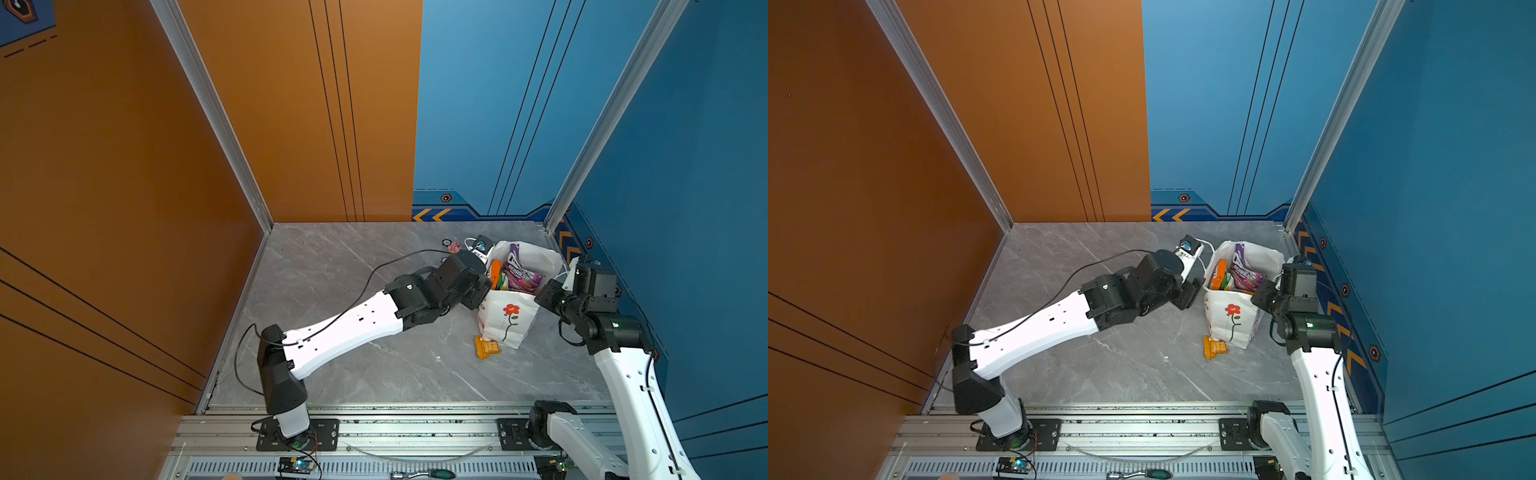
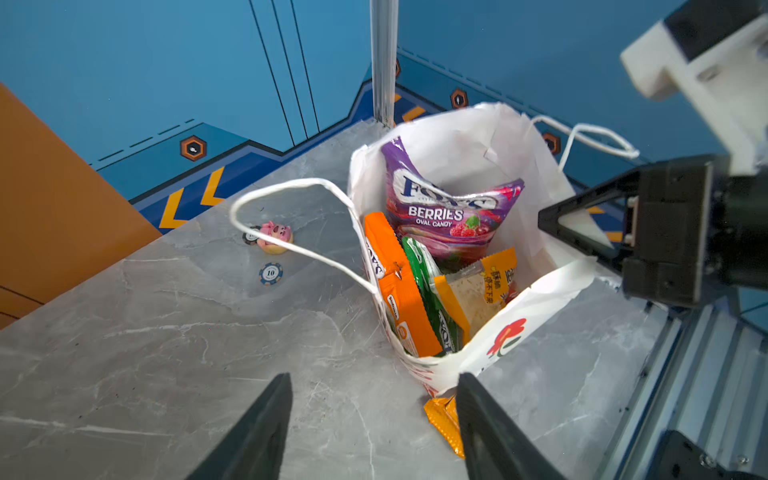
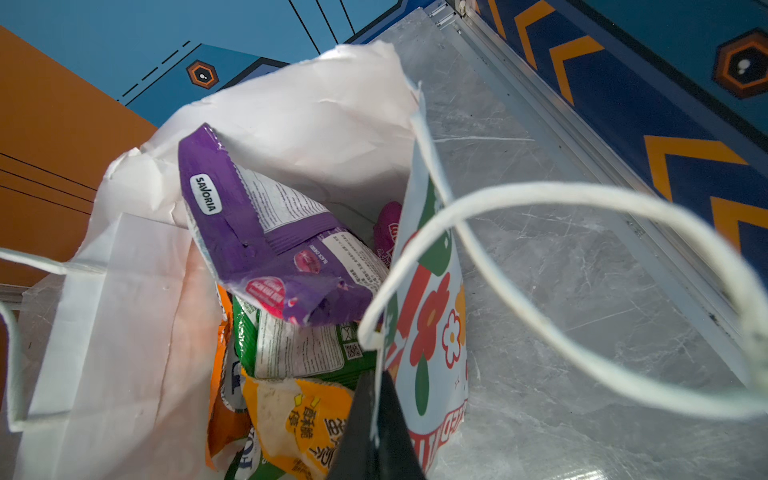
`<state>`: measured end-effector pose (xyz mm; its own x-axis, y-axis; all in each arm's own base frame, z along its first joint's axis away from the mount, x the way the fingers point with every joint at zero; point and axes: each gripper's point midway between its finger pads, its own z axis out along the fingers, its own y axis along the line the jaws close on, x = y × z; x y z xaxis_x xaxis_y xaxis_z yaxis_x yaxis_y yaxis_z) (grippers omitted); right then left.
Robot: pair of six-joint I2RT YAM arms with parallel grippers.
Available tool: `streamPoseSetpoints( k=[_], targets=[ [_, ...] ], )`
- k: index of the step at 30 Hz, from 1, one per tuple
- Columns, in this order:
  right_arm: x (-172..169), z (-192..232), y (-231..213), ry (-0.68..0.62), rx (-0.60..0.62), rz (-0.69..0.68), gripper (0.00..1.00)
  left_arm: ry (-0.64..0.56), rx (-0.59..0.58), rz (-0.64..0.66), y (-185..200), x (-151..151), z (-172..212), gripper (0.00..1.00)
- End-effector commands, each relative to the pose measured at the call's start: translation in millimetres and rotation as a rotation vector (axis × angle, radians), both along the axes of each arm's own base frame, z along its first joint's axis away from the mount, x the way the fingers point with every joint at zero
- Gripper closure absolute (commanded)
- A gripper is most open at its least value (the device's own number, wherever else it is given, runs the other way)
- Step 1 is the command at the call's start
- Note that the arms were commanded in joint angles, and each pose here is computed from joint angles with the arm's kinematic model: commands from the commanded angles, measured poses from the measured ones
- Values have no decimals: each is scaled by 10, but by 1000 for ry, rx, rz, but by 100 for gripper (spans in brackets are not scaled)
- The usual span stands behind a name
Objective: Place the snacks into the paper bag
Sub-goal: 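Move the left gripper down onto the small orange wafer packet and close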
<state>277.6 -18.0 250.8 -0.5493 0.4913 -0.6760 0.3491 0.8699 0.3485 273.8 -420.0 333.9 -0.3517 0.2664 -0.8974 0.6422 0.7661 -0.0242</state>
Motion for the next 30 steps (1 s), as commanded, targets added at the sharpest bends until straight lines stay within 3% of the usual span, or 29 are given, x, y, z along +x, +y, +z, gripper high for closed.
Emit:
streamPoseSetpoints(
  k=[1, 12, 17, 22, 30],
  targets=[
    [-41, -9, 3, 6, -13, 6, 100, 31, -43, 92, 212, 22, -180, 28],
    [-56, -4, 3, 5, -12, 3, 100, 293, -198, 295, 754, -19, -1125, 21],
    [-66, -8, 1, 6, -12, 1, 100, 424, -321, 261, 526, -106, -1482, 19],
    [-85, -7, -5, 5, -15, -1, 100, 592, -314, 216, 261, -229, -2060, 19],
    [-88, -8, -1, 6, -17, 3, 100, 782, -387, 137, -135, -231, -2448, 19]
  ],
)
